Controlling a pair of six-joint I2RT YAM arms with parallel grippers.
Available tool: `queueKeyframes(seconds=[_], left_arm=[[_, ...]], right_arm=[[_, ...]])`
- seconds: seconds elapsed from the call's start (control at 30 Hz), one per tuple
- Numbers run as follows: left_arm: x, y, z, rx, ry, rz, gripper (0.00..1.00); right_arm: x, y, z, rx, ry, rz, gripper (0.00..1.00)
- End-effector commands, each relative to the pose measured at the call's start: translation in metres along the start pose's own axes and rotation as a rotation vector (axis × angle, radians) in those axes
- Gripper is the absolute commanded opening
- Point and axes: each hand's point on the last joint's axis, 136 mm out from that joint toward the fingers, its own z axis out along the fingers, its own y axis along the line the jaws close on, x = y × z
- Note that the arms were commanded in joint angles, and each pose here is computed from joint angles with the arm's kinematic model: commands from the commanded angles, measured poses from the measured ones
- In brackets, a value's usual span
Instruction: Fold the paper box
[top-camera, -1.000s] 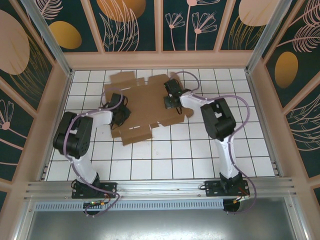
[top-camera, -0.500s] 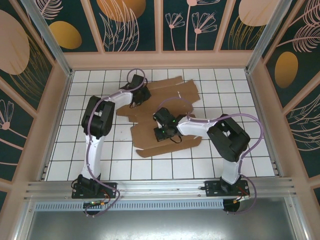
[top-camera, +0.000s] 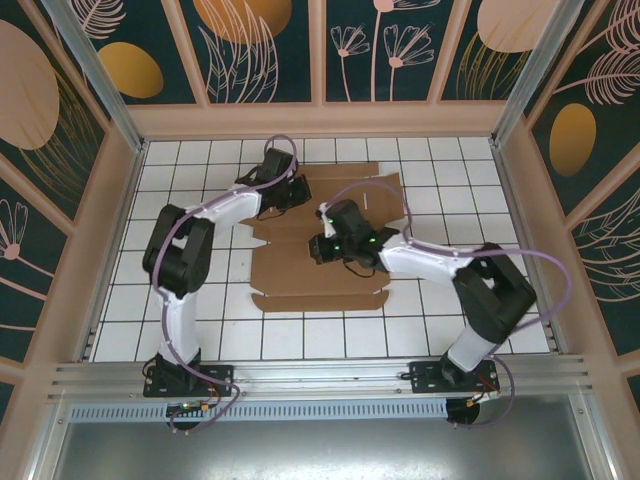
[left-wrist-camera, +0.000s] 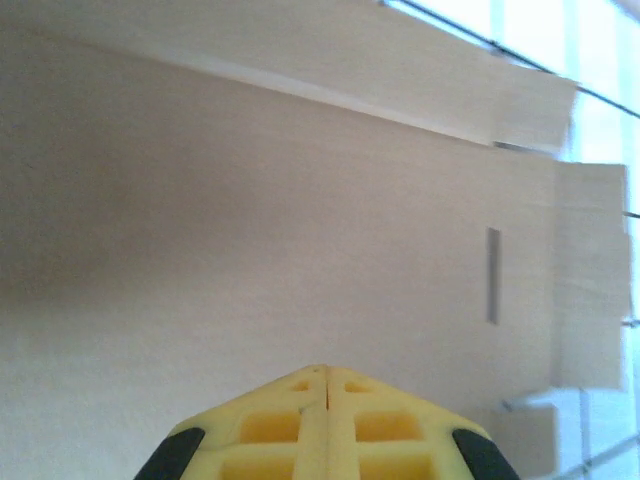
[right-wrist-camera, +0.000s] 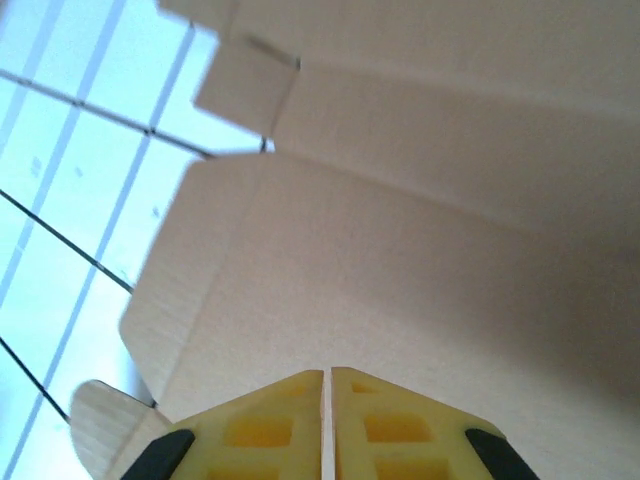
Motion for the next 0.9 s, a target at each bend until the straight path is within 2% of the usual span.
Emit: queueKeyframes(seconds=[0.0,0.1,0.17,0.33,0.6,0.77,0.87], left_arm=[[0.021,-0.002,-0.018,0.007,-0.003,-0.044,0.00],[0.043,0.020,-0.015,-0.019,0.023,-0.087,0.00],[0.056,0.042,-0.006,-0.091,0.050,-0.080,0.00],[0.075,0.070,0.017,-0.175,0.110,-0.082,0.00],[0.083,0.088,0.039,-0.238,0.159,-0.061,0.00],[0.086,0.091,0.046,-0.248,0.177,-0.043,0.00],[0.080,0.084,0.044,-0.233,0.175,-0.035,0.00]], right_arm=[[-0.012,-0.030,-0.017,0.086,-0.106,0.050,0.09],[-0.015,-0.060,-0.025,0.080,-0.110,0.114,0.09],[-0.016,-0.076,-0.019,0.069,-0.075,0.145,0.10],[-0.002,-0.105,0.009,0.188,0.032,0.118,0.07],[0.056,-0.138,0.028,0.388,0.206,0.113,0.03],[0.081,-0.105,0.022,0.279,0.224,0.129,0.03],[0.064,-0.086,0.010,0.235,0.174,0.125,0.11]])
